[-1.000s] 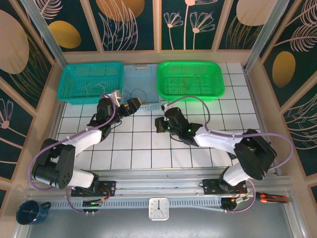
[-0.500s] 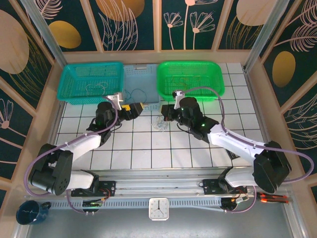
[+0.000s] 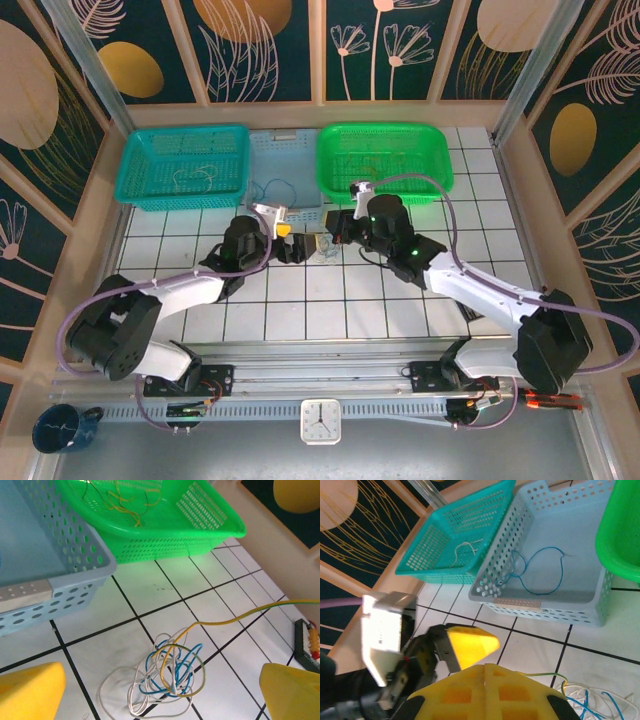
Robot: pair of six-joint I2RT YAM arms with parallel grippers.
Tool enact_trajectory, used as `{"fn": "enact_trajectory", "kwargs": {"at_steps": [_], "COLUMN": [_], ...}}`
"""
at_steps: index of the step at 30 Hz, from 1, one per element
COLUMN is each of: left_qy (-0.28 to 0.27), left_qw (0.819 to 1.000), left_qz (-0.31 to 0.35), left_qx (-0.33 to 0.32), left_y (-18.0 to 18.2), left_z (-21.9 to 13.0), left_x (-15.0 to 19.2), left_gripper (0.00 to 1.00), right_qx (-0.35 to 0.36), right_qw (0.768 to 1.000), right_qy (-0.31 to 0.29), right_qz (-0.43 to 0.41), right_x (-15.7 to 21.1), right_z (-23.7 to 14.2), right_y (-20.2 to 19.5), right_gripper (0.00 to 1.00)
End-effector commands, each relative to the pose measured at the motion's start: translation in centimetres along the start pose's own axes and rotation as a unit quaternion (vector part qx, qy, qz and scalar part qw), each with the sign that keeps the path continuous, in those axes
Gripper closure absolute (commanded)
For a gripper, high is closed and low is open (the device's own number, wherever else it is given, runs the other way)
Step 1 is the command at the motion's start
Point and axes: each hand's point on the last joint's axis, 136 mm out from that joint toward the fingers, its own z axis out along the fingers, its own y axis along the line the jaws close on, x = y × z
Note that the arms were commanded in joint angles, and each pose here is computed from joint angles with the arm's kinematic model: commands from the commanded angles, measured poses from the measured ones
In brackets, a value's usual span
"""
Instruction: Untangle the cables
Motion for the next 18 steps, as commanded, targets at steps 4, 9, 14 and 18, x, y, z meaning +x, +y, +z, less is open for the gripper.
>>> {"fn": "enact_trajectory", "kwargs": {"at_steps": [4, 9, 14, 18], "left_qy": [-0.036, -0.041, -0.053, -0.063], "left_qw": [0.998, 0.998, 0.997, 0.997], "left_qz": [0.044, 0.055, 0.053, 0.048], "left_qx": [-0.001, 0.006, -0.001, -0.009], "left_y": [-0.7, -1.2, -0.9, -0.6], "left_z": [1.6, 2.6, 3.3, 3.5], "left_x": [-2.6, -3.3, -3.9, -4.3], "left_gripper": [0.01, 0.01, 0.01, 0.03], "right_qx": [-0.050, -0.065, -0.085, -0.100], "right_qw": [0.998, 0.997, 0.995, 0.993], "right_qy": [-0.040, -0.045, -0.049, -0.058], "right_qz": [0.007, 0.010, 0.010, 0.009], "right_x": [-3.5, -4.0, -4.5, -5.3], "right_z": [-2.2, -2.7, -3.1, -3.7], "right_y": [3.3, 4.2, 5.3, 6.3], "right_gripper": [1.00, 1.00, 1.00, 1.00]}}
